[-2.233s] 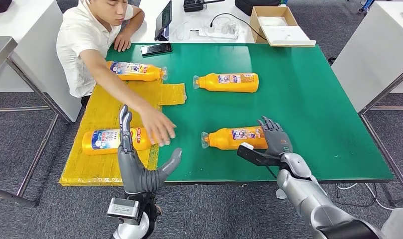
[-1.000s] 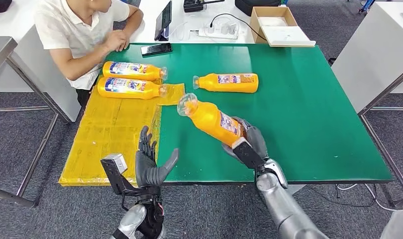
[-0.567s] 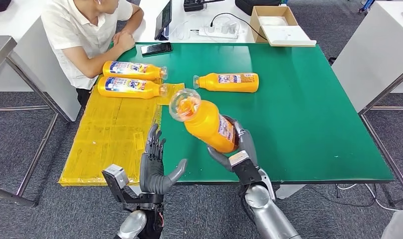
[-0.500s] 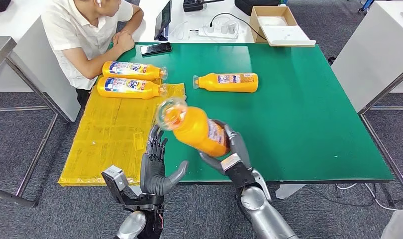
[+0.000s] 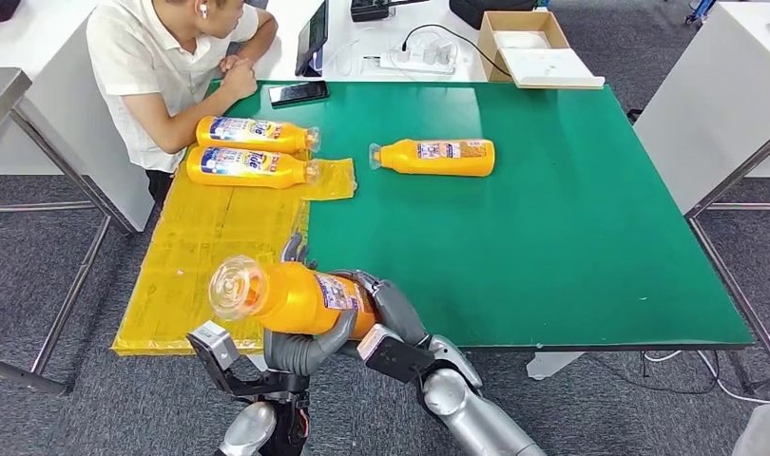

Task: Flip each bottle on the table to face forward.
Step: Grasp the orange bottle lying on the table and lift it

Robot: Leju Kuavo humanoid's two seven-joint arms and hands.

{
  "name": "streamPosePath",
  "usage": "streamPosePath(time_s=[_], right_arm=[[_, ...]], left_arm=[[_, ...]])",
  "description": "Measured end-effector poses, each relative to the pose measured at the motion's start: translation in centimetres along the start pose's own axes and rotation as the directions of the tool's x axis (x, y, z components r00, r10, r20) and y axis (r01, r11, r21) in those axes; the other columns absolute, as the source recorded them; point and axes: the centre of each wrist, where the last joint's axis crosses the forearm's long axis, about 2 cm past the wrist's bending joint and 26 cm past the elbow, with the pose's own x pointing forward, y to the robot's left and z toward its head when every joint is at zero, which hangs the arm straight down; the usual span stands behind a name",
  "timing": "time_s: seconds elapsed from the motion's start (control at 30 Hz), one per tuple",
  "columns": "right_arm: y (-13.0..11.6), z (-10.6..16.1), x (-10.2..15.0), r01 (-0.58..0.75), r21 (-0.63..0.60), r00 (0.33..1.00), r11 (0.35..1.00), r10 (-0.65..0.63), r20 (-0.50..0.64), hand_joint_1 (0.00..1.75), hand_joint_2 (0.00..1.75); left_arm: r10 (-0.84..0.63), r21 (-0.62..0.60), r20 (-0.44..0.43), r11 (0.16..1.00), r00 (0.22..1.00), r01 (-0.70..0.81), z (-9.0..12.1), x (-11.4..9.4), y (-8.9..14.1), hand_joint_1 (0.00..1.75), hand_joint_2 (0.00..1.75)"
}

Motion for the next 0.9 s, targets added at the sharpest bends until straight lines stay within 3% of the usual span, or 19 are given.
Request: streamPosePath(time_s=[0.1, 0.23, 0.37, 0.43, 0.5, 0.57, 0.77, 0.9], right_arm=[[0.6, -0.6, -0.1, 0.010, 0.042, 1.000, 0.999, -0.010, -0.009, 1.75, 1.75], [0.6, -1.0, -0.2, -0.018, 0.067, 1.000, 0.998, 0.019, -0.015, 1.75, 1.75], [0.6, -0.8, -0.5, -0.033, 0.077, 0.999, 0.996, 0.036, -0.030, 1.68, 1.75], [0.6, -0.8, -0.5, -0.042, 0.082, 0.998, 0.996, 0.045, -0.033, 0.80, 1.75], [0.7, -0.7, -0.6, -0.053, 0.088, 0.998, 0.995, 0.056, -0.034, 0.00, 0.87], [0.9, -0.5, -0.7, -0.061, 0.088, 0.997, 0.994, 0.064, -0.036, 0.00, 0.00], [1.5, 1.0, -0.8, -0.017, 0.031, 1.000, 0.999, 0.017, 0.012, 0.00, 0.00], [2.0, 4.3, -1.1, 0.054, -0.085, 0.998, 0.995, -0.052, 0.017, 0.00, 0.00]], left_arm=[[0.006, -0.008, -0.002, 1.000, 1.000, -0.006, 0.1, 0.1, 0.2, 0.00, 1.75], [0.071, -0.008, -0.063, 0.997, 0.995, -0.072, 0.1, 0.1, 0.8, 0.44, 1.75], [0.110, 0.001, -0.109, 0.994, 0.988, -0.111, 0.2, 0.2, 1.1, 1.75, 1.75], [0.115, 0.006, -0.115, 0.993, 0.987, -0.116, 0.2, 0.2, 1.2, 1.75, 1.75], [0.132, 0.012, -0.123, 0.991, 0.984, -0.132, 0.2, 0.2, 1.3, 1.75, 1.75], [0.183, 0.016, -0.142, 0.983, 0.973, -0.183, 0.1, 0.4, 1.5, 1.75, 1.75], [0.350, -0.104, -0.196, 0.921, 0.916, -0.375, 0.3, 0.9, 3.0, 1.75, 1.75], [0.242, -0.136, -0.224, 0.951, 0.944, -0.276, 0.7, 0.9, 4.0, 1.75, 1.75]])
